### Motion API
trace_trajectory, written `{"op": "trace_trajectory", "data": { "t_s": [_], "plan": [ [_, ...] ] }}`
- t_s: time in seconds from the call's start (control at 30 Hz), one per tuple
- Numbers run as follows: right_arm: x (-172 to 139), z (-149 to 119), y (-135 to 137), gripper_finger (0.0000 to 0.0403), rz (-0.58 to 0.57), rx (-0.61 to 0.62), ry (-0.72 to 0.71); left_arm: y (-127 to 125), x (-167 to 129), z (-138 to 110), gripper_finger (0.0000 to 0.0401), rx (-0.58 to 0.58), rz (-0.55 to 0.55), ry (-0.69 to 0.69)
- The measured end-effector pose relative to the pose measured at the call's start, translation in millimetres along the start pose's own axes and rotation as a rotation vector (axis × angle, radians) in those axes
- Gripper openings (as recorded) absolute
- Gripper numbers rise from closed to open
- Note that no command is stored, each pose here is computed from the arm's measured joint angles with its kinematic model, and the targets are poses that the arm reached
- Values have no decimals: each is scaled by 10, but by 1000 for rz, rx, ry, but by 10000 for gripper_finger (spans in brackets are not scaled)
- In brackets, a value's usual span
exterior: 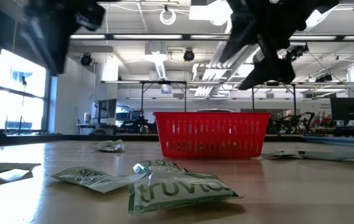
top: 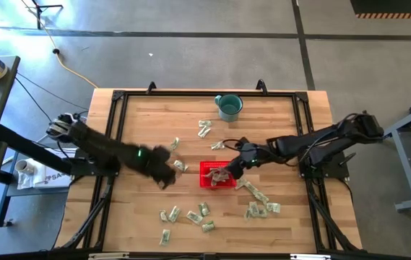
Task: Pick and place Stevia / Truvia into bins
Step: Put the green stevia packet into the red bin
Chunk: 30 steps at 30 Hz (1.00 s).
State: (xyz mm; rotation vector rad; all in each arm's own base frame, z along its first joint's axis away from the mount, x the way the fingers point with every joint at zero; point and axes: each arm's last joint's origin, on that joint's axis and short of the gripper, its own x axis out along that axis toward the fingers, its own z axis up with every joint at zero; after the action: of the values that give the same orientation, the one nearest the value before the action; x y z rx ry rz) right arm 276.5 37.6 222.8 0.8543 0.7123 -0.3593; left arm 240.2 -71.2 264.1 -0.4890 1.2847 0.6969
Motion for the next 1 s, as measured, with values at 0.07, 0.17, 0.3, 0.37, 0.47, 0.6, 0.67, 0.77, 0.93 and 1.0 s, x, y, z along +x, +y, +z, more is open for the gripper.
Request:
{"op": "trace_trajectory", "data": {
  "t_s": [0.07,0.17,0.3,0.37,0.47,0.6,0.67,0.77,0.93,1.0],
  "plan": [
    [-85,-6,-64,339,-52,-1,30,150,24,257,211,11,-29,-4],
    [-197,-36,-157,341,-140,-11,67,414,115,597,203,9,-50,28],
    [-306,-68,-242,342,-229,-33,88,656,287,930,201,-6,-109,63],
    [-332,-76,-266,342,-254,-53,94,713,402,1067,208,-19,-129,60],
    [-344,-80,-283,342,-276,-88,96,761,582,1220,233,-29,-125,60],
    [-336,-37,-300,342,-271,-140,92,800,898,1325,284,-56,-72,146],
    [-332,-3,-326,342,-276,-160,95,821,1035,1354,306,-46,-57,192],
    [-329,62,-384,342,-291,-182,102,828,1177,1377,325,-45,-78,249],
    [-325,195,-485,342,-306,-183,96,778,1317,1441,327,-51,-98,224],
    [-326,235,-518,342,-307,-167,95,760,1365,1464,319,-49,-105,212]
  ]
}}
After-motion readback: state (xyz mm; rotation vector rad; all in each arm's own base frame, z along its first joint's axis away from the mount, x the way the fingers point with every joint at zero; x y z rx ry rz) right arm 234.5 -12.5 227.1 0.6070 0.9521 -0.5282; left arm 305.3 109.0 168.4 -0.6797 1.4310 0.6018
